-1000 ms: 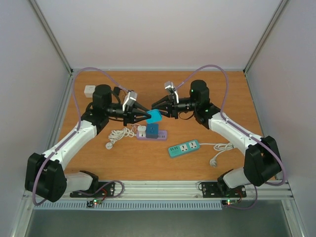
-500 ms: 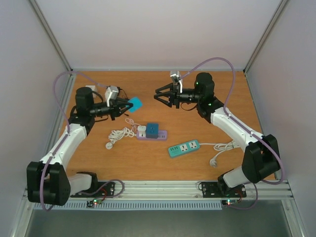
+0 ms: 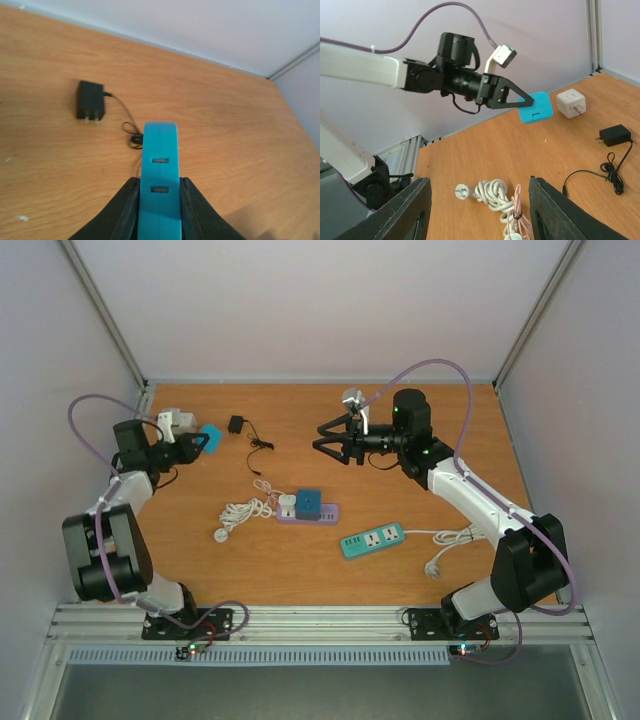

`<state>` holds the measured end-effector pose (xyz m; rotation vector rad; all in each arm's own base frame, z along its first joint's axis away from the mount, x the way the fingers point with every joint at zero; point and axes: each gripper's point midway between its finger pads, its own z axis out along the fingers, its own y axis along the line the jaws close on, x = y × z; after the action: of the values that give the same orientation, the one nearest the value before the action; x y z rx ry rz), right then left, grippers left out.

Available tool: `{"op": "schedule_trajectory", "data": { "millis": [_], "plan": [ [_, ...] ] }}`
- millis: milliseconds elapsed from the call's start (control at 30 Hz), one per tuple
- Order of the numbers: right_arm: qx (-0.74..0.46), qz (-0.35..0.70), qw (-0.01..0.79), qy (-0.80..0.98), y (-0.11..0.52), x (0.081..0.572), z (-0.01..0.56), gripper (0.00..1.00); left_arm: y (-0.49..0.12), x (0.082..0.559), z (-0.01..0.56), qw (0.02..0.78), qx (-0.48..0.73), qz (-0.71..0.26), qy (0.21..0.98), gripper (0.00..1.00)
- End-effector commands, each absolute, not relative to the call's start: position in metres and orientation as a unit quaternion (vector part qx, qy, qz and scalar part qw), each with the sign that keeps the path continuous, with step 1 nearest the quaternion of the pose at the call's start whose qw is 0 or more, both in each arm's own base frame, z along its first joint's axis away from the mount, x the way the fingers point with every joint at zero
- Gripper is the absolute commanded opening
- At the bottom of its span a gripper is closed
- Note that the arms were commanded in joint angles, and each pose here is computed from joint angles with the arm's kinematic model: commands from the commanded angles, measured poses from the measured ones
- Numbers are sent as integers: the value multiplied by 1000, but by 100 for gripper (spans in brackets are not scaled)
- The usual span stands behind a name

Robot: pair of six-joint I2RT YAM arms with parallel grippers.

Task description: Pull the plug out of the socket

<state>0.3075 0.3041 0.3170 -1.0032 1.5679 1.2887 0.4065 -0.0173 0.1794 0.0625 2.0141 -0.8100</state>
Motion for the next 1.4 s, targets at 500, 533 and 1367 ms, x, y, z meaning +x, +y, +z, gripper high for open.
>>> {"op": "schedule_trajectory", "data": {
  "millis": [500,533,1367],
  "plan": [
    [-442,459,418,647,293,295,292,56,52,453,95,404,-62,-310,858,24],
    [-443,458,417,649,292,295,290,56,53,453,90,399,-61,-310,861,24],
    [-432,446,413,666,293,306,280,58,93,479,81,412,-84,-289,860,51]
  ]
}}
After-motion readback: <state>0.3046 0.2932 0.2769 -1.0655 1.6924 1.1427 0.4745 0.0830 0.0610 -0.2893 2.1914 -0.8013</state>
